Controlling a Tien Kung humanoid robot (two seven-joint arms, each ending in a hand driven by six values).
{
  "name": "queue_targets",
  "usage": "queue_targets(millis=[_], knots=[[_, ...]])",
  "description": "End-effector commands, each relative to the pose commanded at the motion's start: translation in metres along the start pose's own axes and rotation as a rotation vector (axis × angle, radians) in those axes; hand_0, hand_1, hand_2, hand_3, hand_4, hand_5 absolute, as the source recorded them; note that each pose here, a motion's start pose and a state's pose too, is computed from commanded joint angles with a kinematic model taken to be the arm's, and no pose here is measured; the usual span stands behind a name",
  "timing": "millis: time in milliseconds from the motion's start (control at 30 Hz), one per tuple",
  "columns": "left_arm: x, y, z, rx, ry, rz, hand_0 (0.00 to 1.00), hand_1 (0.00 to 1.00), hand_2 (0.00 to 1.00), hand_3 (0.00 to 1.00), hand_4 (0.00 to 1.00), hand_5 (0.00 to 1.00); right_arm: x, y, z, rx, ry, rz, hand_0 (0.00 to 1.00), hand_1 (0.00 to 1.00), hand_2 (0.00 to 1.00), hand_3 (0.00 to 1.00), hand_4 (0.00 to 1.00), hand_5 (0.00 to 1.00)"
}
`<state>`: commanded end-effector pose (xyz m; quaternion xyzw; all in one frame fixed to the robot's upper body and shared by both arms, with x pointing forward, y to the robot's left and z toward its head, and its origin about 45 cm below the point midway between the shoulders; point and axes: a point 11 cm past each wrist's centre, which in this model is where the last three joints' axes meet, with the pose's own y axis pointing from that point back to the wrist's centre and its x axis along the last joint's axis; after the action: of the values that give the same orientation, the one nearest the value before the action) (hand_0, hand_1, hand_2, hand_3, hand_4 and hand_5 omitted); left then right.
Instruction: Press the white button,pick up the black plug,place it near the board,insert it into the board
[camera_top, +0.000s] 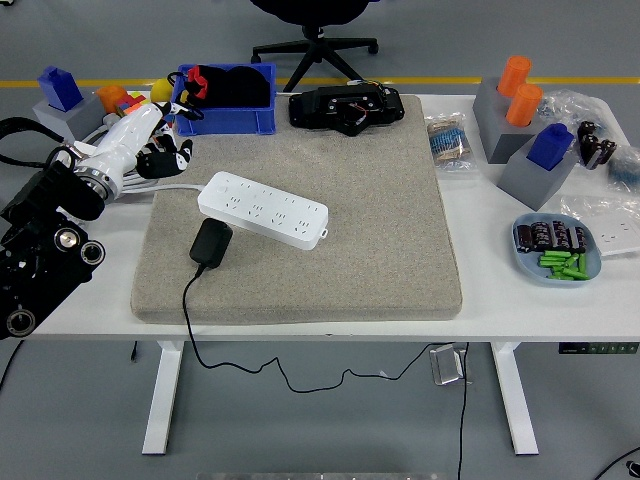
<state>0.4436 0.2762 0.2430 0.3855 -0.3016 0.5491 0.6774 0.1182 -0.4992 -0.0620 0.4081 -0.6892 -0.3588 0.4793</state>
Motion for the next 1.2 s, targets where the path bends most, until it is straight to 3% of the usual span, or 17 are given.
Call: queue_targets(millis=[400,767,1200], knots=[[-0.036,-0.02,0.008,0.072,-0.076,-0.172,0.005,0.002,0.054,0.72,0.002,0.002,0.0,0.0,0.003,-0.006,0.003,-0.001,0.766,0.647,0.631,0.615,0.666,0.432],[-0.054,-0.033,0.002,0.145,-0.16,-0.238,0.003,0.002,0.049,0.713,0.002,0.002,-0.001,0.0,0.001,-0.005,0.01,-0.003,0.766,0.647,0.631,0.616,0.666,0.432],[-0.063,-0.04,-0.011,0.208,-0.198,-0.261,0.002,0.002,0.049,0.7,0.002,0.002,0.001,0.0,0.001,-0.006,0.024,0.001,0.766,0.646,0.631,0.616,0.666,0.432]])
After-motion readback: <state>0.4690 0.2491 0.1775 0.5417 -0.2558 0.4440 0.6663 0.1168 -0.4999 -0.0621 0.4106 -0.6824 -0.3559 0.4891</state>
